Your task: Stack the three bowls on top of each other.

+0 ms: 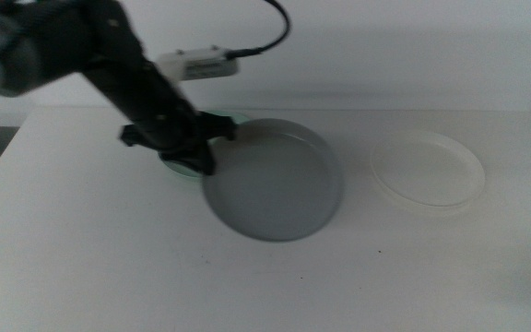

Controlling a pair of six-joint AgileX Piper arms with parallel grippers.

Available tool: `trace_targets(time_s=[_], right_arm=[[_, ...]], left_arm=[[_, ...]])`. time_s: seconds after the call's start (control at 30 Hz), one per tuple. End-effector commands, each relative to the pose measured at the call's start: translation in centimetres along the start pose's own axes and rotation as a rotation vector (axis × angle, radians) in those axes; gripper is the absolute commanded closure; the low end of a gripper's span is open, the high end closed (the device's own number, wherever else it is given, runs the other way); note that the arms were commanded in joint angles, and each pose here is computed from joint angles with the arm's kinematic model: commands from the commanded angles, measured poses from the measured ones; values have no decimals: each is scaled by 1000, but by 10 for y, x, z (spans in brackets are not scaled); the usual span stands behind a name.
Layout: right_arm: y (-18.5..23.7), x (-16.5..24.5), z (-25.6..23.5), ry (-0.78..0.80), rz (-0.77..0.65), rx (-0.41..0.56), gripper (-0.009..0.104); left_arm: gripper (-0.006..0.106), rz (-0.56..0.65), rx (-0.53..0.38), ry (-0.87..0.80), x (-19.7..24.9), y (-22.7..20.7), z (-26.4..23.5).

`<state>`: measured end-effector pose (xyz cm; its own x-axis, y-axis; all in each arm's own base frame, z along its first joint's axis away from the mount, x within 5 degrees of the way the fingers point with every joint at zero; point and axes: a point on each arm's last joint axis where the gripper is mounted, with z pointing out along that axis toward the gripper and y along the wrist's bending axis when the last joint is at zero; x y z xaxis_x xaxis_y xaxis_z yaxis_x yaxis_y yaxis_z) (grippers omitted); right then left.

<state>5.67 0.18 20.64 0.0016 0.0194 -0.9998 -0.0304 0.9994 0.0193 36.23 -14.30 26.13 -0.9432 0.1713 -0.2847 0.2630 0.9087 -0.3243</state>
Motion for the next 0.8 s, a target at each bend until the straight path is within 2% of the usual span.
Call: trace_targets(time_s=[0.0,0.4,0.77], right_arm=[[0,0,0,-6,-11,7,9],[0,0,0,-6,-11,7,9],[0,0,0,-6,-11,7,9]], left_arm=[[102,-3,28,-7,-12,-11,14],[102,-27,45,99,-21,-4,86],[102,-35,43,106,-22,3,108]])
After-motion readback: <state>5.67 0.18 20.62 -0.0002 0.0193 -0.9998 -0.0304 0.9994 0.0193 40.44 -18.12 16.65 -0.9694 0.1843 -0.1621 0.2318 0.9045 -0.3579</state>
